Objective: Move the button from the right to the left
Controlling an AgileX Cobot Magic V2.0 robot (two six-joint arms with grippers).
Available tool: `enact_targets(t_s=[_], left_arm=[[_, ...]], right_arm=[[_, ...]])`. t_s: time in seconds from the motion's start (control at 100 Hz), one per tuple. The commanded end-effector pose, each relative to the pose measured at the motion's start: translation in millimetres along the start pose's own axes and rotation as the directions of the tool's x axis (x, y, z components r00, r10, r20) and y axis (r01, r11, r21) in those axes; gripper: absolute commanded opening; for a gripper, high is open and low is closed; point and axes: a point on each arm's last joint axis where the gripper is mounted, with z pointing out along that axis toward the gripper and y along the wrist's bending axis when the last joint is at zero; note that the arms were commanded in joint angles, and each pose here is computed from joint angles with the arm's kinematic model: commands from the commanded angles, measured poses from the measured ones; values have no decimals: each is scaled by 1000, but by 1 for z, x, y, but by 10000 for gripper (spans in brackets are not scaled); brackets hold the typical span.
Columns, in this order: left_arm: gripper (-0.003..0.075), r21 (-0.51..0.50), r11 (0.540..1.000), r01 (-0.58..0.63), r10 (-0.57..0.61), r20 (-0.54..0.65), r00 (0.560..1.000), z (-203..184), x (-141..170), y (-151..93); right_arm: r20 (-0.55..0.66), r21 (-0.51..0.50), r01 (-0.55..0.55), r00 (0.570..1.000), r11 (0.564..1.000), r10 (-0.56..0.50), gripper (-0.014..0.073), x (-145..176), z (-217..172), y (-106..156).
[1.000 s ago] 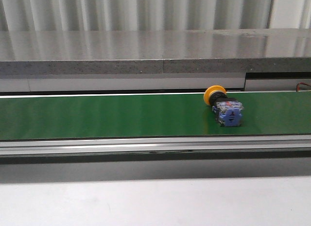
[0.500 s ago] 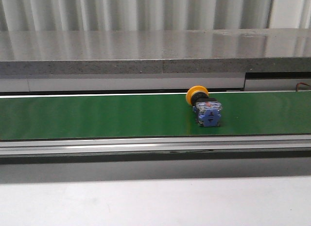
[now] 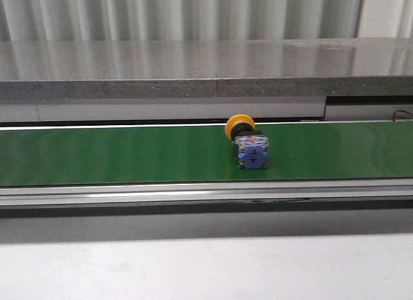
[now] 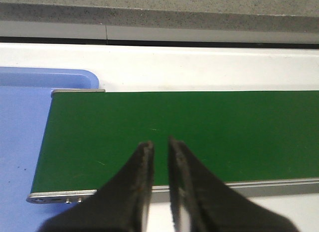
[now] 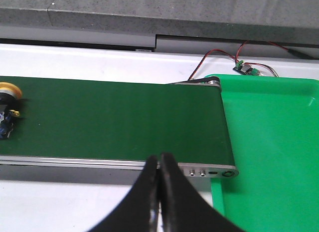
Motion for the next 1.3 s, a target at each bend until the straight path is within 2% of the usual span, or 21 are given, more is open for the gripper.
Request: enact_targets(t_s=[0.0, 0.06, 0.09, 0.13, 0.18, 0.55, 0.76, 0.86, 1.02, 1.29], left_arm=[[377, 17, 1000, 1, -3, 79, 997, -5, -14, -2], [544, 17, 1000, 1, -3, 79, 997, -5, -14, -2], [602, 17, 1000, 4, -5, 79, 997, -5, -14, -2], [662, 17, 1000, 4, -5, 77, 997, -5, -14, -2], [693, 17, 1000, 4, -5, 77, 997, -5, -14, -2], [691, 79, 994, 76, -78, 23, 997, 1, -12, -8], [690, 110, 983, 146, -139, -69, 988, 23, -13, -12], [689, 132, 981, 142, -129, -98, 987, 33, -20, -17], [660, 216, 971, 103, -84, -94, 992, 51, -36, -39], [640, 314, 947, 66, -11, -174, 985, 103, -44, -85]], right_arm=[[92, 16, 9, 996, 1000, -10, -68, -14, -4, -1], [92, 16, 9, 996, 1000, -10, -68, -14, -4, -1], [92, 16, 9, 996, 1000, -10, -68, -14, -4, -1], [92, 16, 9, 996, 1000, -10, -68, -14, -4, -1], [92, 16, 9, 996, 1000, -10, -68, -14, -4, -1], [92, 16, 9, 996, 1000, -10, -68, -14, -4, -1], [92, 16, 9, 996, 1000, -10, -68, -14, -4, -1], [92, 16, 9, 996, 1000, -10, -68, -14, -4, -1], [92, 16, 9, 996, 1000, -10, -68, -14, -4, -1], [92, 16, 9, 996, 1000, -10, -68, -14, -4, -1]])
